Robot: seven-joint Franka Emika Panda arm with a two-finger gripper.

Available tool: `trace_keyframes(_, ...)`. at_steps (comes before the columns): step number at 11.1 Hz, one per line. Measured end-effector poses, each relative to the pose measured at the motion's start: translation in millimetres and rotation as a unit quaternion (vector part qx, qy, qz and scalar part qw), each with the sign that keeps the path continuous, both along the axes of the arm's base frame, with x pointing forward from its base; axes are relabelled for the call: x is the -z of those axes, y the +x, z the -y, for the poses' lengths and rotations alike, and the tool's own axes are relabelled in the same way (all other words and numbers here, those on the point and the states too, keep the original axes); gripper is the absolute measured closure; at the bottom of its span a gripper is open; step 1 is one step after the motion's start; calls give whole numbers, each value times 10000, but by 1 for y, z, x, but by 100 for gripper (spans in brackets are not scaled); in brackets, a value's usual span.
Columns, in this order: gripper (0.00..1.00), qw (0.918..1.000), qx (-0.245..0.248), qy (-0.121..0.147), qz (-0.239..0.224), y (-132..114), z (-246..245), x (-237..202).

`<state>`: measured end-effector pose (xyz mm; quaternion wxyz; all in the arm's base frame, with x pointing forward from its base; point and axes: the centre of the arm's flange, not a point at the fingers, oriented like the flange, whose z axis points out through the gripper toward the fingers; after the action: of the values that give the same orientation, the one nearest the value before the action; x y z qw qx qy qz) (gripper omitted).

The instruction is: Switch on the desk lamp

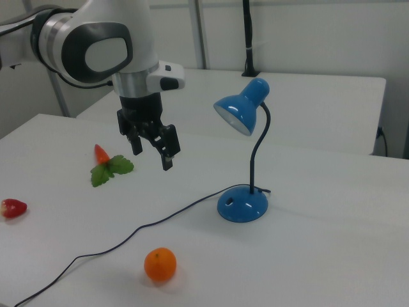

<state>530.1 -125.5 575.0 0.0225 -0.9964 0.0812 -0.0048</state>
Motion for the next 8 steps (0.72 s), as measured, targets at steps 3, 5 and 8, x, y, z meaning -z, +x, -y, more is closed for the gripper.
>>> trace_keyframes(3,0,10000,5,0,0,0,1,0)
trace_keyframes(5,0,10000,18,0,0,0,1,0)
trace_keyframes(8,0,10000,48,1,-2,0,1,0)
